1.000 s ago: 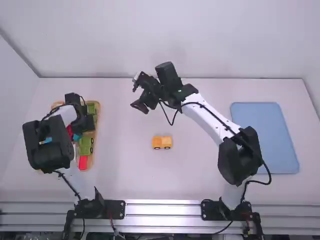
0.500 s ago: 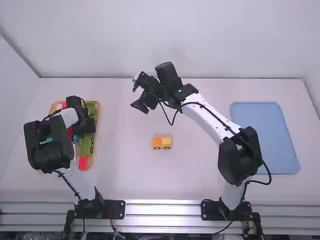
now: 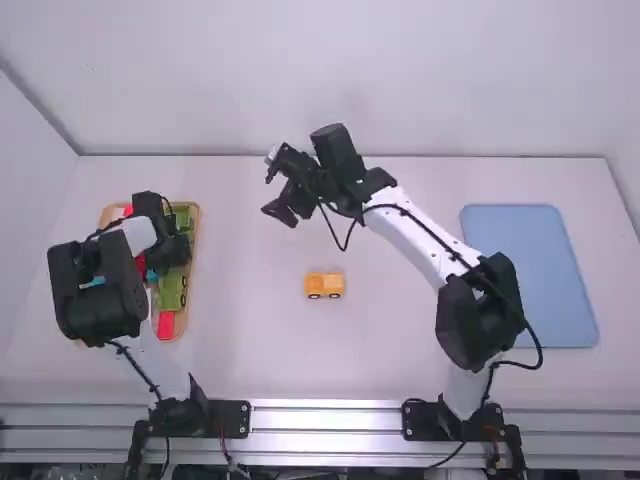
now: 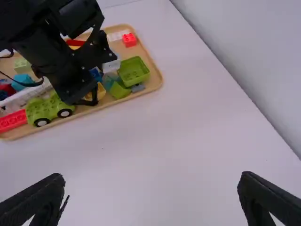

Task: Assemble lego blocks to make yellow taxi

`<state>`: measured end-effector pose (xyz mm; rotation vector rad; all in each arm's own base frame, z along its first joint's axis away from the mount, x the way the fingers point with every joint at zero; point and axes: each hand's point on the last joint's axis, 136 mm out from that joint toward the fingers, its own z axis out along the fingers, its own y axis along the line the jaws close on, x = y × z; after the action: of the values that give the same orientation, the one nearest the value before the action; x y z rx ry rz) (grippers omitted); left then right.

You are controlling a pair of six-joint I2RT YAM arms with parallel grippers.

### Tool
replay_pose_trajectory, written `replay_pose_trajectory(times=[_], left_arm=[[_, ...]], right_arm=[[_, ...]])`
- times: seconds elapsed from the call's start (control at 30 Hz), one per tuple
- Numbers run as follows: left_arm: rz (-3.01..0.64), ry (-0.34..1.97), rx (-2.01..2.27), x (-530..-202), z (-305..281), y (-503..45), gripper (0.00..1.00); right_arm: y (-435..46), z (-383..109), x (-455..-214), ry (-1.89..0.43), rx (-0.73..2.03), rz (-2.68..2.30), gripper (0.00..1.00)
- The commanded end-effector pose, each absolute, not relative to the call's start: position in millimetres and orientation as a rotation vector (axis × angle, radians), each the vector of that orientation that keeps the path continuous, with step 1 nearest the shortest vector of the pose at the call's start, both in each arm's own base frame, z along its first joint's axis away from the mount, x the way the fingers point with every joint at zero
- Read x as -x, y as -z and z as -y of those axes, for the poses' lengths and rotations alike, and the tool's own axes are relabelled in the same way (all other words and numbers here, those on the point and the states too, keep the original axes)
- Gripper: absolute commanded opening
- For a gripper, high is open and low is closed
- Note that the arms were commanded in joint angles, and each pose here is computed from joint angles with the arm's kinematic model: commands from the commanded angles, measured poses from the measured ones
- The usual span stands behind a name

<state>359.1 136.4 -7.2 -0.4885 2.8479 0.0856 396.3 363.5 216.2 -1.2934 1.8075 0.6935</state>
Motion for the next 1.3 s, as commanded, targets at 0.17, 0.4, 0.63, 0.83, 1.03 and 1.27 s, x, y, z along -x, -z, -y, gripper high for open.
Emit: replay_pose_trajectory(times=[0.17,0.4,0.63,0.83,1.03,1.27], left_arm=[[-2.561,0.232,0.096,-384.7,-70.0,-102.0,0.2],[-2.173,0.511,-0.492,-380.5,49.4,-167.0,0.16],[-1.757,0.752,-0.787,-351.5,111.7,-218.1,0.18],[-1.536,0.907,-0.881,-332.3,135.8,-243.5,0.19],[-1.46,0.923,-0.924,-326.7,154.1,-252.3,0.21],[-1.44,0.925,-0.919,-327.4,155.0,-258.8,0.22]], right_arm=[[-227.0,-358.3,-396.5,-0.816,1.338,-1.704,0.98],[-238.0,-354.7,-385.2,-1.156,1.381,-1.496,0.99],[-257.5,-334.1,-357.4,-1.41,1.46,-1.194,0.99],[-265.8,-334.8,-342.5,-1.489,1.479,-1.111,1.0],[-271.2,-339.6,-333.2,-1.519,1.5,-1.049,0.84],[-274.4,-338.9,-329.7,-1.54,1.504,-1.02,0.6]])
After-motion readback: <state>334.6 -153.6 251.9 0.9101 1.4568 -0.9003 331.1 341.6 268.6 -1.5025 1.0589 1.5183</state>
